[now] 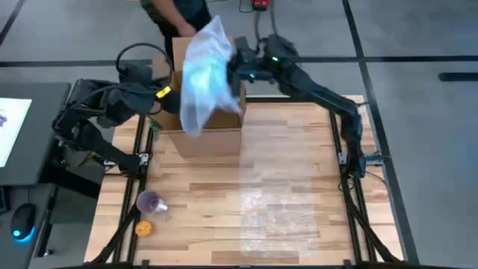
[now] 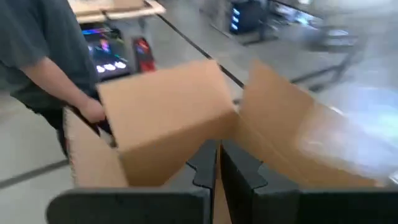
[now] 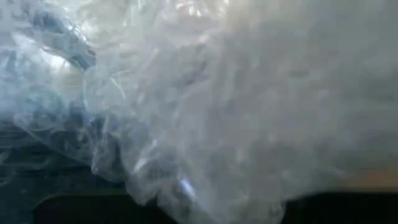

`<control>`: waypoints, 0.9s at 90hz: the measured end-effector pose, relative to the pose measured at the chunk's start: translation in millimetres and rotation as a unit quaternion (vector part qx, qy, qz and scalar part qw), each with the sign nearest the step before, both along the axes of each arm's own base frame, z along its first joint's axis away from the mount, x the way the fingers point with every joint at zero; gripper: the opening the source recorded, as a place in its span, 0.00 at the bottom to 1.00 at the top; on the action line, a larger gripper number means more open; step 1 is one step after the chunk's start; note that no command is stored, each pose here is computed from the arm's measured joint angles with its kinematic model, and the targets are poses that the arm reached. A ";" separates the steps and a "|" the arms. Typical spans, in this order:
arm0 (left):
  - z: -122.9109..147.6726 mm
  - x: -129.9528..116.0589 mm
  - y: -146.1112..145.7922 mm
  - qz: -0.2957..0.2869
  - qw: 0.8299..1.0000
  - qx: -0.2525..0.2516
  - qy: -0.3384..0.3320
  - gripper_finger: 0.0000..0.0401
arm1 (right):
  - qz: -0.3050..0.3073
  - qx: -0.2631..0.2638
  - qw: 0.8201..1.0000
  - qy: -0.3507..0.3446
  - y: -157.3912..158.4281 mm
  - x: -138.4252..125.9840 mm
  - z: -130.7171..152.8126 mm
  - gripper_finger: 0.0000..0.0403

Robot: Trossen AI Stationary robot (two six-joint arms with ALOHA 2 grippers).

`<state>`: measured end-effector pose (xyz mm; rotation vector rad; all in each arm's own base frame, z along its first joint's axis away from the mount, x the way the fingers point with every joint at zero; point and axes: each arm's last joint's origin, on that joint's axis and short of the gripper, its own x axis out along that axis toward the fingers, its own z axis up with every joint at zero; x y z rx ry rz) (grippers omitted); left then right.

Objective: Wrap mug
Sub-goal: Put the wrapped blue mug into the box

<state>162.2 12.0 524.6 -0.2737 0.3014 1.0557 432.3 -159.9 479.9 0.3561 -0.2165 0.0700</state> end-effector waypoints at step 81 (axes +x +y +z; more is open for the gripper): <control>-43.6 -19.6 28.8 0.061 0.991 -0.010 0.120 0.14 | -0.075 0.006 0.776 0.626 30.7 -60.1 -94.7 0.06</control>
